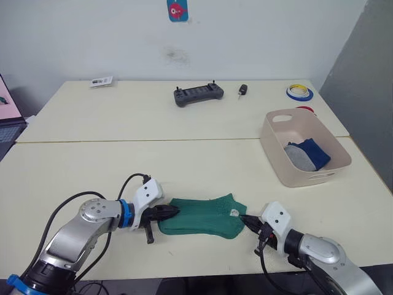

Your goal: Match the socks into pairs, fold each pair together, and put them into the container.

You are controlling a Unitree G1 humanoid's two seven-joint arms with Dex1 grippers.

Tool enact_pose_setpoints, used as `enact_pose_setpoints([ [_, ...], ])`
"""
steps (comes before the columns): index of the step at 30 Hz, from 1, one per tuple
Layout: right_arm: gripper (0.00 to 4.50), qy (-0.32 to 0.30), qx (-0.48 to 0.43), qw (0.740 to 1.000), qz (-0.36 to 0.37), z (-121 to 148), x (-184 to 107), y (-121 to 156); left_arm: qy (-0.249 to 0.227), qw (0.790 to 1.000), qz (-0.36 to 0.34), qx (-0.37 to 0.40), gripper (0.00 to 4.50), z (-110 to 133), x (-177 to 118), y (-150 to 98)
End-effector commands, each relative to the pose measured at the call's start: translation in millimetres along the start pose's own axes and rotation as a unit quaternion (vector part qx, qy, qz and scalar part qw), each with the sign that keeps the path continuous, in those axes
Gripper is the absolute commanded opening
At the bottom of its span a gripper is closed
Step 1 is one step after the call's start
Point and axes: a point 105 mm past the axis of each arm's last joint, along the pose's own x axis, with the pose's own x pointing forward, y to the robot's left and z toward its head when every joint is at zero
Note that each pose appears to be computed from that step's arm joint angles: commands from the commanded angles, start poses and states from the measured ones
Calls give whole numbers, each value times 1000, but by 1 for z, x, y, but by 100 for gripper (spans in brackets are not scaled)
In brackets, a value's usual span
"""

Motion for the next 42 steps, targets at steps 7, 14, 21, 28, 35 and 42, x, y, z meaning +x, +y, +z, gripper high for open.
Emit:
enact_pose_setpoints([
  [7,0,-67,-19,998,-10,35,-3,-3,-44,996,-67,28,2,39,-29,2],
  [14,0,-62,3,998,-17,29,-10,-2,-22,995,-88,40,2,22,-15,-2],
  [21,39,-48,95,990,-91,14,-22,-16,13,996,-83,27,0,-7,-3,-2],
  [28,277,-21,176,978,-111,4,-15,-10,17,996,-88,19,0,-12,-2,-6],
  [35,343,17,187,978,-89,-4,3,6,15,996,-90,18,0,-11,2,-8],
  [42,343,38,183,981,-57,-5,17,22,16,996,-90,17,0,-12,3,-9],
])
